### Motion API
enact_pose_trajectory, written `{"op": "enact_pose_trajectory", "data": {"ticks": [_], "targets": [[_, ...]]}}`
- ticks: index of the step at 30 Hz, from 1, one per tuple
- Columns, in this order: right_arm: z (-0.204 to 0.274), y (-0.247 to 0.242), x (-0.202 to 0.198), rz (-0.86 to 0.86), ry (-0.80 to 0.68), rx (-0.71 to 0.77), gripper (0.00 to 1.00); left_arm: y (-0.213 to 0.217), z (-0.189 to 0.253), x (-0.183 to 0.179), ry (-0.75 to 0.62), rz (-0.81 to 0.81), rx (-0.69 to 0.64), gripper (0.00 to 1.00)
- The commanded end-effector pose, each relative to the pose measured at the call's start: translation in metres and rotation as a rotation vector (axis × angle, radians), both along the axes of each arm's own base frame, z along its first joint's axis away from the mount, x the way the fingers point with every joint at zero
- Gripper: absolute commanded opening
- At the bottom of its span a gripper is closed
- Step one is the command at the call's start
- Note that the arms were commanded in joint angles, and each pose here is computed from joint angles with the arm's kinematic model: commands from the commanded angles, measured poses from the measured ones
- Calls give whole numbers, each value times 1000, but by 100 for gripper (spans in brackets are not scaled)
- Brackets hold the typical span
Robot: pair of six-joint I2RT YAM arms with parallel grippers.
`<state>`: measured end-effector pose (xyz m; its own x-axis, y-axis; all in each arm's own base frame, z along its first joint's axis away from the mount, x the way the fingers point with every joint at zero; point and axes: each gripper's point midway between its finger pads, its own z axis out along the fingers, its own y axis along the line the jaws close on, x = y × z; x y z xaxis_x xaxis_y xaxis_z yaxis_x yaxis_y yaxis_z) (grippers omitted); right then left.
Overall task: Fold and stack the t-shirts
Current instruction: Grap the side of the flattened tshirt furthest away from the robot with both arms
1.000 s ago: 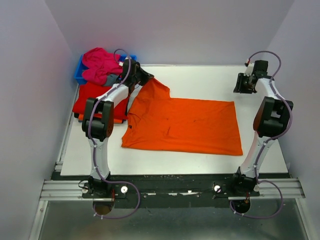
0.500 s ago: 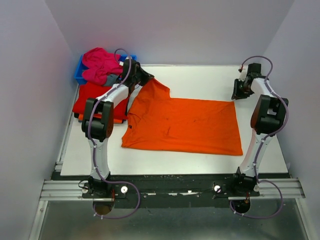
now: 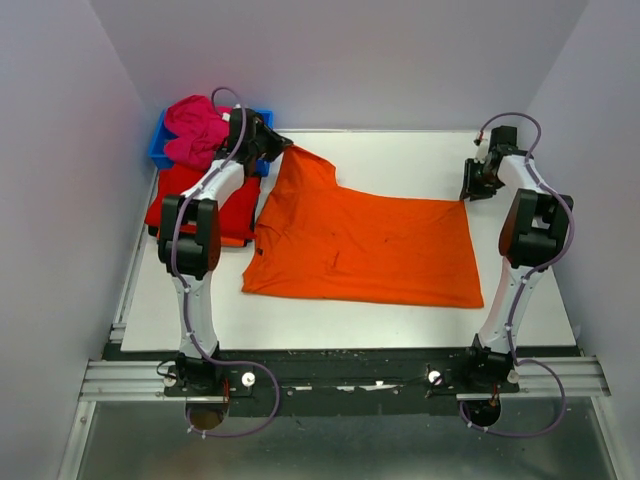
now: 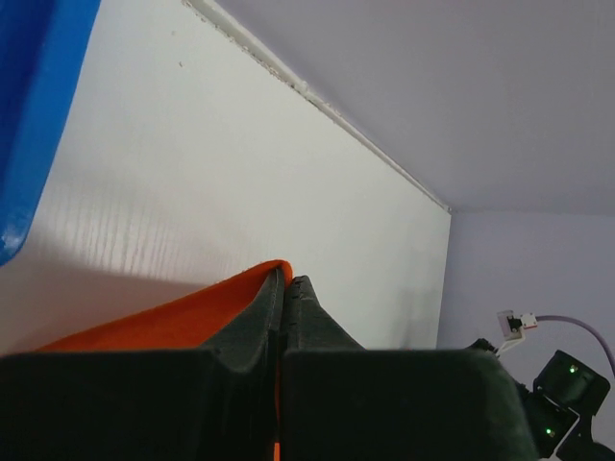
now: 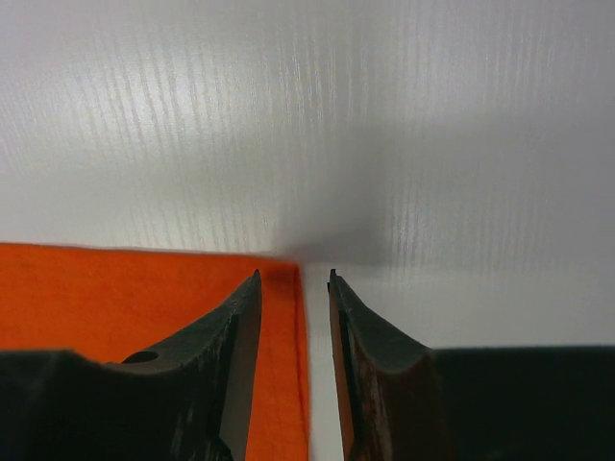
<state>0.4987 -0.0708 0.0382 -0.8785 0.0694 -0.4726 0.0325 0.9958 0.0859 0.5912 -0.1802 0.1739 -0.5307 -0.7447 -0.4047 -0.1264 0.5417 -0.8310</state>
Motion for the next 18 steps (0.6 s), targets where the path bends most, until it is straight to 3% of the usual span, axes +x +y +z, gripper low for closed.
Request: {"op": "enact_pose_trajectory", "data": {"ticks": [1, 18], "targets": [[3, 1, 6, -30, -3, 12, 43, 11, -5, 9, 4, -12, 25, 0], [-5, 19, 14, -38, 69, 0, 42, 8, -15, 10, 15, -26, 21, 0]]}}
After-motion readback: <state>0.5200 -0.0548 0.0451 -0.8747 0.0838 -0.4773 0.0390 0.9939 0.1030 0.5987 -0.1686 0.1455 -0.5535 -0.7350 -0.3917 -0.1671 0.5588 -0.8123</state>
